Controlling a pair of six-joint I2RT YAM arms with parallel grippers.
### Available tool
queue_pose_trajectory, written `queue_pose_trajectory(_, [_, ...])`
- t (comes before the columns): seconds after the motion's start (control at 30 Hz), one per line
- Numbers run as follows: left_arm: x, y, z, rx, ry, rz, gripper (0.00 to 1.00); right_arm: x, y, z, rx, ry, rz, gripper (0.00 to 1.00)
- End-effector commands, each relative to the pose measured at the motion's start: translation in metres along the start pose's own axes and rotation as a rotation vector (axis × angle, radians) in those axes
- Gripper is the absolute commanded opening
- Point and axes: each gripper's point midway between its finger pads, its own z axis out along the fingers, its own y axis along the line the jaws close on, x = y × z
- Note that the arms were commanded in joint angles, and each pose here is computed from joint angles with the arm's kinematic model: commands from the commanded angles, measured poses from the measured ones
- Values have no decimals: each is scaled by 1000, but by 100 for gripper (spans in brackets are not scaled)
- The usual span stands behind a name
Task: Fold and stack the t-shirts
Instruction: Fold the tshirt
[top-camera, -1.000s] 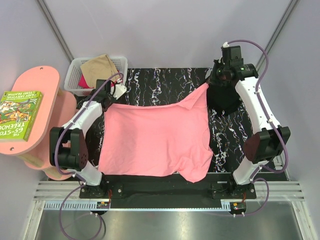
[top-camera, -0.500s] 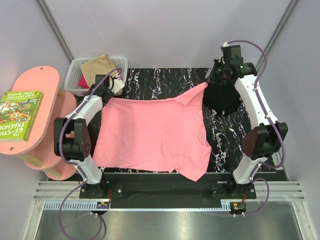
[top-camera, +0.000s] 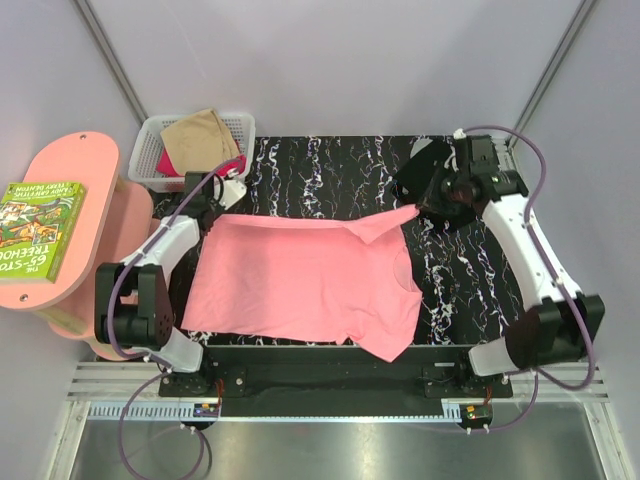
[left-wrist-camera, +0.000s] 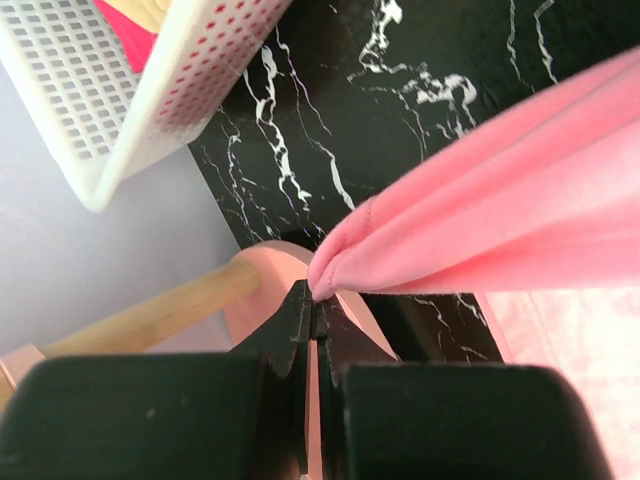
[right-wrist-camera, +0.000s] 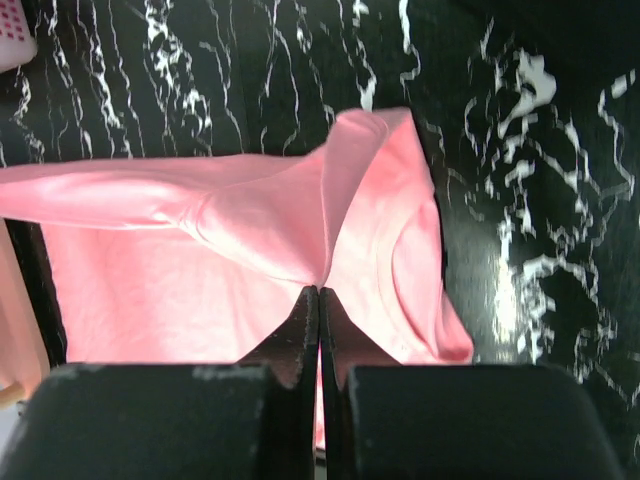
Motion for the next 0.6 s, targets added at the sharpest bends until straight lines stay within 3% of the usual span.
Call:
queue_pose_trajectory(0.0, [-8, 16, -14, -61, -75, -5, 0, 15, 7, -34, -67, -68, 23, 0])
queue_pose_trajectory(0.17, [0, 8, -23, -50, -79, 1, 0, 57, 6, -57, -113, -40, 59, 0])
queue_pose_trajectory(0.4, [15, -15, -34, 7, -80, 14, 0, 134, -14, -50, -113, 104, 164, 0])
queue_pose_trajectory(0.47, [18, -22, -36, 30, -83, 17, 0, 147, -8, -53, -153, 144, 196, 10])
queue_pose_trajectory(0.5, [19, -24, -39, 37, -83, 18, 4, 153, -8, -53, -157, 161, 205, 23])
queue_pose_trajectory(0.53, [19, -24, -41, 41, -85, 18, 10, 154, -5, -57, -171, 168, 209, 24])
queue_pose_trajectory(0.57, [18, -25, -44, 49, -92, 11, 37, 152, -4, -60, -171, 166, 207, 24])
